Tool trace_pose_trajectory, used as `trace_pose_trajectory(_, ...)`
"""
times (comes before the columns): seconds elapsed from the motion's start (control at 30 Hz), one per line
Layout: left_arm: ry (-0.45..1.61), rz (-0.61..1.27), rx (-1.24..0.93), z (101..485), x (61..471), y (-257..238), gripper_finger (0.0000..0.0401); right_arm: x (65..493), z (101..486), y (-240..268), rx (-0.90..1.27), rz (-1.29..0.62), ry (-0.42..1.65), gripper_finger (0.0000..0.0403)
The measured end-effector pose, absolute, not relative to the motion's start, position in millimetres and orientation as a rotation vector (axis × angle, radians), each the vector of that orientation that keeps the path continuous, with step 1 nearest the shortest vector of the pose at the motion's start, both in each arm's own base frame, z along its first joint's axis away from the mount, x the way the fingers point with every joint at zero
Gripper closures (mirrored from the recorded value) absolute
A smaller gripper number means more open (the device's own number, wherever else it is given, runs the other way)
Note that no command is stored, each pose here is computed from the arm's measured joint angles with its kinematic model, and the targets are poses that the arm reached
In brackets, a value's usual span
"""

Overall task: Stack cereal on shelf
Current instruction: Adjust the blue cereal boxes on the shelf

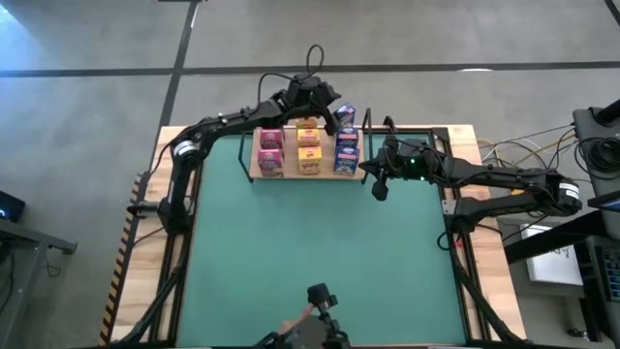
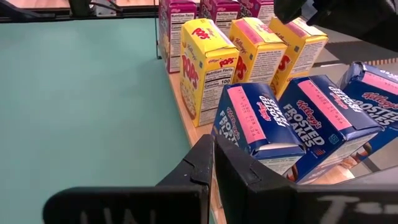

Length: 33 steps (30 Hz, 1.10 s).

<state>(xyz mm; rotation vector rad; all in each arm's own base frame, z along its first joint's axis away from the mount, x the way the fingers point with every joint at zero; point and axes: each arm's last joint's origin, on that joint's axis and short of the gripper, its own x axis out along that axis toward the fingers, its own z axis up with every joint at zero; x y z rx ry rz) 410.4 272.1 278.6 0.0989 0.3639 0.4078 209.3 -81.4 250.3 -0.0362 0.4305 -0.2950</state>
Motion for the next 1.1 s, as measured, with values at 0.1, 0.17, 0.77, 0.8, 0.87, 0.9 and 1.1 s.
trace_pose_trajectory(0.1, 0.364, 0.39, 0.091, 276, 410, 275, 0.0116, 209, 250, -81, -0.038, -0.295, 0.431, 0.0394)
trace_pose_trajectory(0.17, 0.365, 0.354, 0.076, 274, 410, 274, 0.0117, 209, 250, -81, -0.039, -0.294, 0.431, 0.0394)
trace_pose_trajectory(0.77, 0.417, 0.369, 0.048, 248, 420, 280, 0.0137, 209, 250, -81, -0.039, -0.294, 0.432, 0.0394)
trace_pose_trajectory(0.8, 0.415, 0.369, 0.049, 248, 420, 280, 0.0139, 209, 250, -81, -0.039, -0.294, 0.431, 0.0394)
trace_pose_trajectory(0.87, 0.417, 0.369, 0.048, 247, 420, 281, 0.0141, 209, 250, -81, -0.04, -0.295, 0.432, 0.0394)
trace_pose_trajectory(0.9, 0.426, 0.368, 0.044, 245, 420, 281, 0.0143, 209, 250, -81, -0.042, -0.294, 0.432, 0.0394)
trace_pose_trajectory(1.1, 0.447, 0.378, 0.059, 238, 422, 282, 0.0157, 209, 250, -82, -0.041, -0.295, 0.432, 0.0394)
